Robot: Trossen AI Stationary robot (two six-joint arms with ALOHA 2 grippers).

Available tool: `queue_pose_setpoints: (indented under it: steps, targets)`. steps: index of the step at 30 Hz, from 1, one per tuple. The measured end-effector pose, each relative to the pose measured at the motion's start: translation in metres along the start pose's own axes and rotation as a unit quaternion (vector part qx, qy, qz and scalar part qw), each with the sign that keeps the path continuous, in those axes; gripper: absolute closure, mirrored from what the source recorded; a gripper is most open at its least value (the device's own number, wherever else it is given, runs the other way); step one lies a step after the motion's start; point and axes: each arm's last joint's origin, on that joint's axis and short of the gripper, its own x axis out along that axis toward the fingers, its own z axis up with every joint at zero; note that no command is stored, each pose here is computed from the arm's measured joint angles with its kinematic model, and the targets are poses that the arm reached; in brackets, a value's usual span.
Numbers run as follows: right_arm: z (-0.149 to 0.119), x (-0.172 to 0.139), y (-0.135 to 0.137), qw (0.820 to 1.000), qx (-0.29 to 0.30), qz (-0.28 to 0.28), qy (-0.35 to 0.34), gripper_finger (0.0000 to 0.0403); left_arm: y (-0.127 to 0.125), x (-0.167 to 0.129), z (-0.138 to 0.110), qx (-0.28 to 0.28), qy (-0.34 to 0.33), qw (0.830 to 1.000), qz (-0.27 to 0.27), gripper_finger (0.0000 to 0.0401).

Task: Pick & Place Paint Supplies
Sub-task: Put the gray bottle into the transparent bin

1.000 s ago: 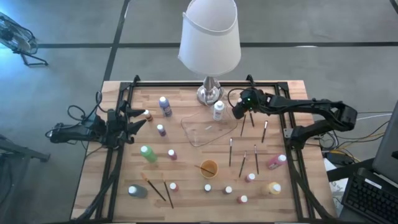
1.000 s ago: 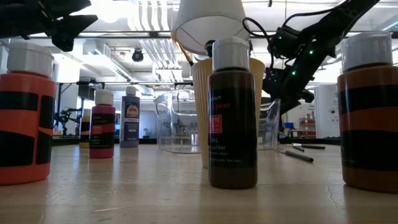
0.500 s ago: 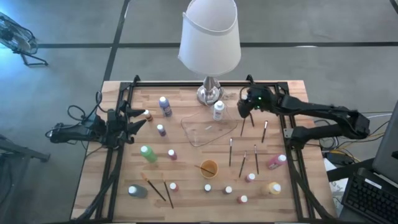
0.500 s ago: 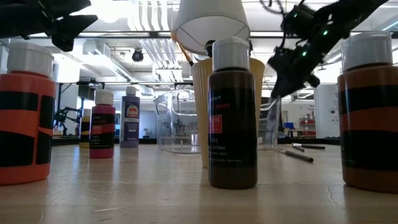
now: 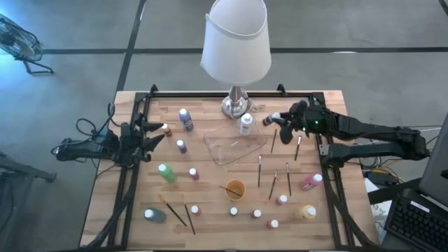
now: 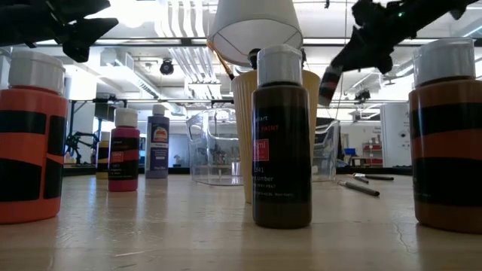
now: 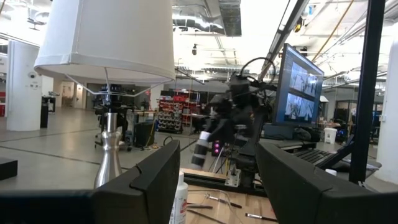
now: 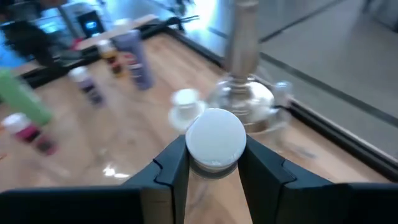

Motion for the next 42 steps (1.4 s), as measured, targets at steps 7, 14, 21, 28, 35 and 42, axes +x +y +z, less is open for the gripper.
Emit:
queue_pose_setpoints:
  steps: [7,14,21,28,35,42]
  targets:
    - [-0.009,0.01,0.028,0.998,-0.018,0.056,0.018,0.0295,0.0,0.0,0.0,0.0,0.0,1.0,0.0,0.0183]
    - [-0.019,0.043,0.039,0.997,-0.03,0.047,0.049,0.0294,0.0,0.0,0.0,0.0,0.0,1.0,0.0,0.0183]
    - [-0.031,0.07,0.045,0.996,-0.036,0.036,0.071,0.0294,0.0,0.0,0.0,0.0,0.0,1.0,0.0,0.0183]
    - [-0.04,0.088,0.039,0.995,-0.026,0.007,0.1,0.0294,0.0,0.0,0.0,0.0,0.0,1.0,0.0,0.0183]
    - [-0.049,0.104,0.032,0.992,-0.019,-0.018,0.124,0.0294,0.0,0.0,0.0,0.0,0.0,1.0,0.0,0.0183]
    - [-0.054,0.115,0.029,0.99,-0.017,-0.029,0.134,0.0294,0.0,0.0,0.0,0.0,0.0,1.0,0.0,0.0183]
